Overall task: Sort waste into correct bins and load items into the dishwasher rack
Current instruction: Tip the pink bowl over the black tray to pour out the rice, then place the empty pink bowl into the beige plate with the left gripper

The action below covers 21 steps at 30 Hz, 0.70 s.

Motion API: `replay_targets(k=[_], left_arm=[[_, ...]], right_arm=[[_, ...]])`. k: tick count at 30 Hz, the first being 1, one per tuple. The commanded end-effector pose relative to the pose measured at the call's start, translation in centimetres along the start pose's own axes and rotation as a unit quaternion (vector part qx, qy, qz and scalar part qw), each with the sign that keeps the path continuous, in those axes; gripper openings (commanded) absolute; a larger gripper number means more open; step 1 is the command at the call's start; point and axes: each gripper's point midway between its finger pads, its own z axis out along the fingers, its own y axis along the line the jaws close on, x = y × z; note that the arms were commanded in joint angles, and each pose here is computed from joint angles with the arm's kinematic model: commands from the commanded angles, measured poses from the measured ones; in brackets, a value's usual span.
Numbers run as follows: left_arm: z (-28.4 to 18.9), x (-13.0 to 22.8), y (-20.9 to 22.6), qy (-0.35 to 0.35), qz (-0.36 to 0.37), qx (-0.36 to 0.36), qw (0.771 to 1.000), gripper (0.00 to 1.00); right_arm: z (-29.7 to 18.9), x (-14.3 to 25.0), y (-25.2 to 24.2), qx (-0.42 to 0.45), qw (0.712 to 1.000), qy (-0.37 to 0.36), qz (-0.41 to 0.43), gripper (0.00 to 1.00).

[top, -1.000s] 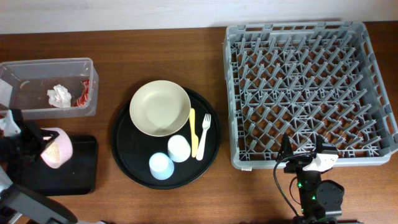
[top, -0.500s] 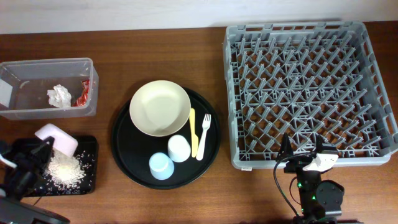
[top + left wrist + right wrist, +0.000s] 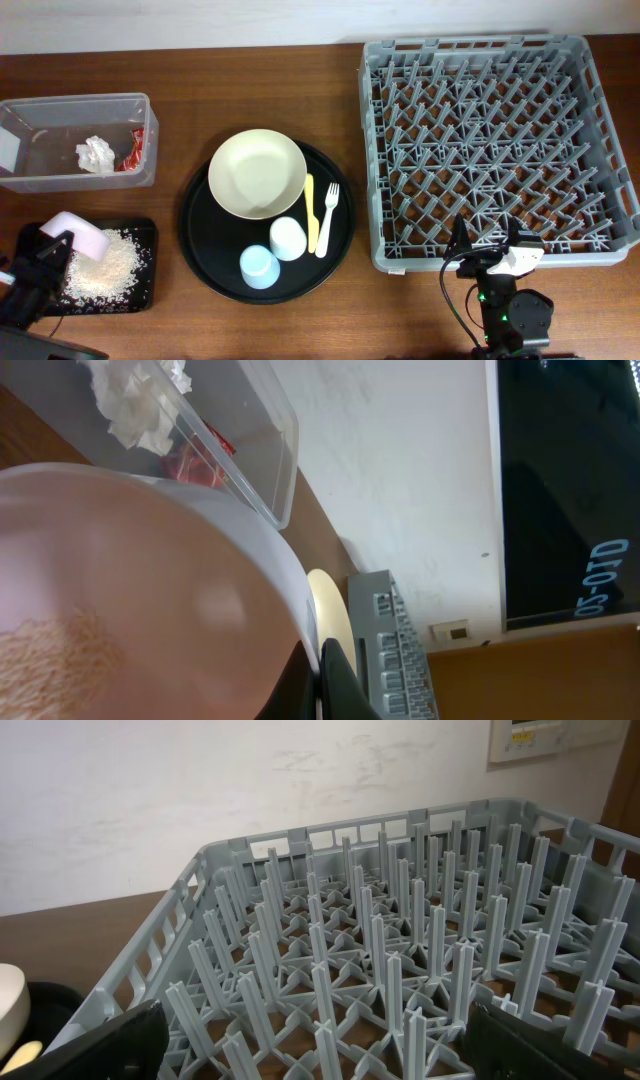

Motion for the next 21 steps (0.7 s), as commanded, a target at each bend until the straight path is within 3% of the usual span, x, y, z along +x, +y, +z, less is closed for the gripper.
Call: replay_targets(k=[1,6,11,16,21], left_arm=[[-0.2,-0.5,-0.5,-0.015,0.015,0.018,1.0,0.0],[-0.4,-1.4,-2.5,-0.044,0.051,0.081,0.994,0.0],[-0.3,-1.3,-2.3,-0.05,0.1,0.085,0.99,0.0],[0.7,-0.4,2.2,-0.039,-0.002,0.09,0.995,0.0],[0.8,-0.3,2.8,-0.038,-0.015,0.091,0.995,0.0]], right_arm=[[0.0,0.2,-0.5,0.012,1.0,0.001,0.002,0.98],[0.0,0.2,-0.5,0.012,1.0,0.0,0.002,0.98],[0.0,0.2,-0.5,0.012,1.0,0.0,0.002,0.98],[0.0,0.2,-0.5,0.012,1.0,0.0,0.002,0.98],[0.0,0.2,-0.5,0.012,1.0,0.0,0.002,0.98]])
